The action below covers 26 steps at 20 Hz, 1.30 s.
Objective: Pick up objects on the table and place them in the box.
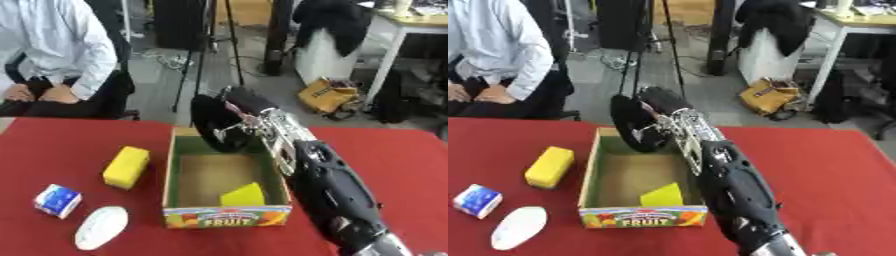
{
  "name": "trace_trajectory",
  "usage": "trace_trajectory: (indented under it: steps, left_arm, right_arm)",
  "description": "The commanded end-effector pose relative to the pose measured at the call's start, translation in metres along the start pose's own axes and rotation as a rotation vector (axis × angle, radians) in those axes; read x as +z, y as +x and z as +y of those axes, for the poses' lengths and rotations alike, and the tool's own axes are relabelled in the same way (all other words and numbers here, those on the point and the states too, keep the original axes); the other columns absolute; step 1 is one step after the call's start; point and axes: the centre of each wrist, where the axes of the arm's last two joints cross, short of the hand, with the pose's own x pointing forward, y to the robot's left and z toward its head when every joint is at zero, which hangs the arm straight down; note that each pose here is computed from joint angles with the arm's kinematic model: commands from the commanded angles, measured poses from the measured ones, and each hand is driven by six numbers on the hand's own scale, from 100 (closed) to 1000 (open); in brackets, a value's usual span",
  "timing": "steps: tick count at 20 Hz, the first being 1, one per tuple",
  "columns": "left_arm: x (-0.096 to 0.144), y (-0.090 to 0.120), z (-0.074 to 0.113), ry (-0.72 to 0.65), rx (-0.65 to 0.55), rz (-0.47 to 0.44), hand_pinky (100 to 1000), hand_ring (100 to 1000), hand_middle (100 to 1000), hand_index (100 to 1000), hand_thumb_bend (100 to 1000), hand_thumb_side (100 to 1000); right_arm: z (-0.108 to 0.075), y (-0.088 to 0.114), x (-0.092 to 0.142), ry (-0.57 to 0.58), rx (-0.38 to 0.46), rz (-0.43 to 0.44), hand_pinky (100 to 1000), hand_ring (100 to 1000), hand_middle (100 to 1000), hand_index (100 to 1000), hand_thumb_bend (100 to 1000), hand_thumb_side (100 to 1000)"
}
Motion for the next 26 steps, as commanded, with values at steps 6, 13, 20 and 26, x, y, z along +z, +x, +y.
trace_trajectory:
  steps: [6,13,20,26]
  left_arm:
    - [-0.0063,0.0044,0.0006,0.007,0.007,-0.028,927,891,824,789,100,857]
    - [-0.0056,0.0043,0.0006,0.007,0.006,-0.026,927,891,824,789,100,856]
    - [-0.0055,0.0041,0.0012,0.007,0.002,-0.025,928,891,824,789,100,856]
    - [-0.0058,0.004,0.0019,0.009,-0.003,-0.027,928,891,824,789,100,856]
  right_arm:
    - [0.0022,0.0012,-0.0018,0.062,-0.013,-0.037,215,516,393,537,100,269]
    - [0.0036,0.0008,-0.0009,0.077,-0.011,-0.055,567,698,630,712,100,519]
    - [0.0027,-0.0014,-0.0009,0.15,0.09,-0.058,855,881,820,810,223,754]
    - [-0.0003,-0.0028,-0.0016,0.189,0.141,-0.039,939,935,869,837,266,793]
